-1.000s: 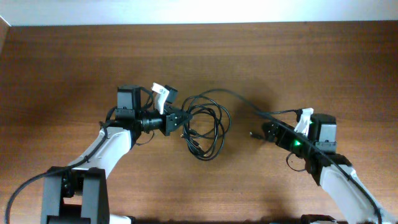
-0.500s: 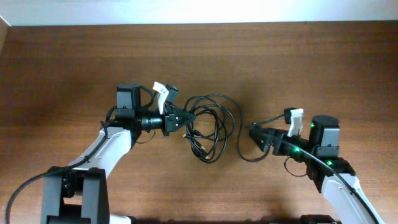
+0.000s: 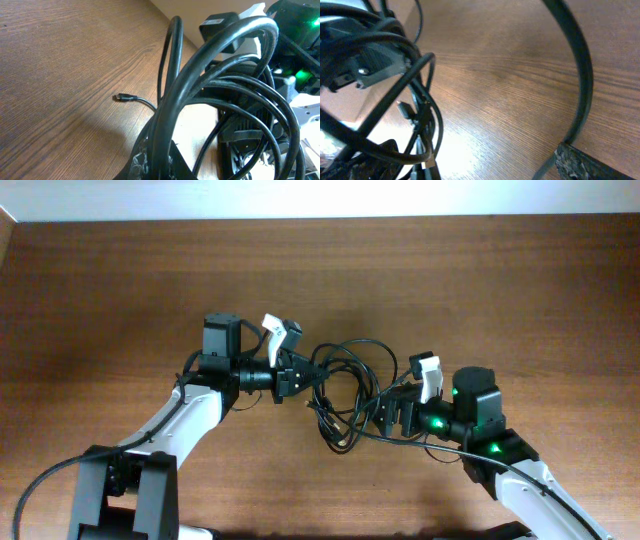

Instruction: Untangle cables

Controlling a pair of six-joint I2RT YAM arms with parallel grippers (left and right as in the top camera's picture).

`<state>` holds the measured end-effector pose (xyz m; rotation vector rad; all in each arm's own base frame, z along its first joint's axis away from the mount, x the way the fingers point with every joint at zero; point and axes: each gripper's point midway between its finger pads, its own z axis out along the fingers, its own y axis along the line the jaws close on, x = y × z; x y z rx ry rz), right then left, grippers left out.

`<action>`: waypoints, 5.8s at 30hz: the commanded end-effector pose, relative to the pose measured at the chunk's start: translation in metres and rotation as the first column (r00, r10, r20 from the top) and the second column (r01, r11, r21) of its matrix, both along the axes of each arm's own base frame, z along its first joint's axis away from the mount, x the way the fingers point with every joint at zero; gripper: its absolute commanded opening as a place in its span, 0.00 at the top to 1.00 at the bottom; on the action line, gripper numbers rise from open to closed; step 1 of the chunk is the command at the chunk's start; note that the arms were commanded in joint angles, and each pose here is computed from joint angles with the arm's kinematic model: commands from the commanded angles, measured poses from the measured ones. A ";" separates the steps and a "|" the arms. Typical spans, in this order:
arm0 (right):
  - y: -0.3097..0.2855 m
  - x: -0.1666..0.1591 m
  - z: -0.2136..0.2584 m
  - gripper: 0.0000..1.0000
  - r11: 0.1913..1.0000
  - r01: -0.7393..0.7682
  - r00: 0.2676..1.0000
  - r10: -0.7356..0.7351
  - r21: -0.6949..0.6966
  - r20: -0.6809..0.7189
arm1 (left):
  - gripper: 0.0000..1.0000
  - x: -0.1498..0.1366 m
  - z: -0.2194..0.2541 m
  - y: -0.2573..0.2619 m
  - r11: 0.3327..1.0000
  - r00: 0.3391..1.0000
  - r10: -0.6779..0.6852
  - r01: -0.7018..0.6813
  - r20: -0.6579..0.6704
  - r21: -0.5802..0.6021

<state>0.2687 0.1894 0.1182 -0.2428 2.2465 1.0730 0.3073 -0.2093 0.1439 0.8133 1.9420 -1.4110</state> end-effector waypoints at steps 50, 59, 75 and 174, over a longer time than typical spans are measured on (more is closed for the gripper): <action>-0.004 0.007 -0.031 0.01 0.996 0.076 0.991 -0.080 -0.040 -0.106 | 1.00 0.023 -0.015 0.031 0.985 0.982 0.166 -0.160 -0.086 0.066; -0.006 0.008 -0.032 0.01 0.995 0.087 0.990 -0.091 -0.045 -0.106 | 1.00 -0.003 0.005 0.009 0.999 0.995 0.002 -0.008 -0.099 -0.052; -0.055 0.003 -0.078 0.01 0.913 0.258 0.929 -0.324 -0.315 -0.181 | 1.00 -0.007 0.004 0.001 0.999 0.999 -0.036 0.036 -0.021 -0.039; 0.027 0.008 0.018 0.01 0.990 -0.016 0.993 0.033 0.142 -0.117 | 1.00 0.057 -0.053 0.027 0.770 0.620 0.635 -0.552 -0.461 0.319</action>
